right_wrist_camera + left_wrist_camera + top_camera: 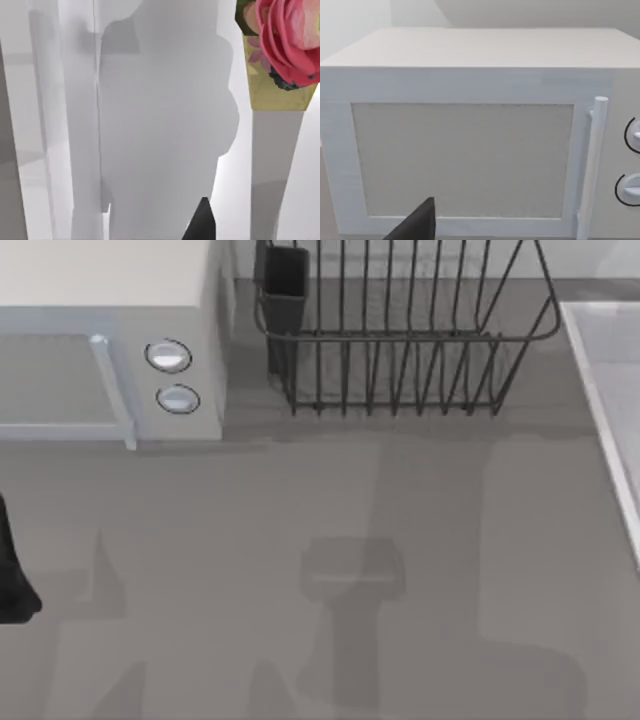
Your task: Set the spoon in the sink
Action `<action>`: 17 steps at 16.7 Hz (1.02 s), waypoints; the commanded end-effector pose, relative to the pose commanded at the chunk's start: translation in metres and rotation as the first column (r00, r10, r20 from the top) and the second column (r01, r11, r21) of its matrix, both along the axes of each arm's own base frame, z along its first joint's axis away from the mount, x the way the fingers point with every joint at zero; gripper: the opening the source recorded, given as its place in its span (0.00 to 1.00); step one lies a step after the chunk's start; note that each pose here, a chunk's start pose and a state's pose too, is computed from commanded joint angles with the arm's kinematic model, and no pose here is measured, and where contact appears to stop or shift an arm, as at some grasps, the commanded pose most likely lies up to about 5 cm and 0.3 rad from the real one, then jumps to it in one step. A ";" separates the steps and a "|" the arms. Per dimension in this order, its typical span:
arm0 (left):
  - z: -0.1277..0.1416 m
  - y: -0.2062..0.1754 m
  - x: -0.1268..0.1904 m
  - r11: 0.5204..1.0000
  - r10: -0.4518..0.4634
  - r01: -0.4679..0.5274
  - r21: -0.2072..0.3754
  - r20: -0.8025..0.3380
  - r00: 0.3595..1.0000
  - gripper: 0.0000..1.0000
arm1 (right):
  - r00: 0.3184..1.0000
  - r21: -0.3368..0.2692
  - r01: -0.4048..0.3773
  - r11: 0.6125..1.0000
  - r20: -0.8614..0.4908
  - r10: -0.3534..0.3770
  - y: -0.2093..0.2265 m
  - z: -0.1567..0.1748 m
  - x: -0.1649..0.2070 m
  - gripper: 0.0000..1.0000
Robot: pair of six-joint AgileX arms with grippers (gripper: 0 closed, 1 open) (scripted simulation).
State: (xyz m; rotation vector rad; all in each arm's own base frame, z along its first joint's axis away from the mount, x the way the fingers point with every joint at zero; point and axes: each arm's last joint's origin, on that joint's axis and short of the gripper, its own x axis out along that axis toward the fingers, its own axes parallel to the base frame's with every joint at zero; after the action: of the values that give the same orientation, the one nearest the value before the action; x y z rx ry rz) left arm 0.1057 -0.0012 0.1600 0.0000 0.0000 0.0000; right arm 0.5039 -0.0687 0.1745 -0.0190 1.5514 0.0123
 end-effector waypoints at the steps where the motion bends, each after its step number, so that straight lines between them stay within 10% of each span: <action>1: 0.000 0.000 0.000 1.000 0.000 0.000 0.000 0.000 1.000 1.00 | 1.000 0.001 0.000 1.000 -0.006 0.000 0.000 -0.007 -0.001 0.00; 9: 0.000 0.000 0.000 1.000 0.000 0.000 0.000 0.000 1.000 1.00 | 1.000 -0.003 0.000 1.000 0.009 0.000 0.000 -0.017 -0.002 0.00; 17: 0.000 0.000 0.000 1.000 0.000 0.000 0.000 0.000 1.000 1.00 | 1.000 -0.003 0.000 1.000 0.009 0.000 0.000 -0.017 -0.002 0.60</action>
State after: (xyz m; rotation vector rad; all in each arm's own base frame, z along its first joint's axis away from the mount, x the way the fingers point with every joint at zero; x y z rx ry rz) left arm 0.1057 -0.0012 0.1600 0.0000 0.0000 0.0000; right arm 0.5020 -0.0682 0.1577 -0.0218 1.5422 0.0101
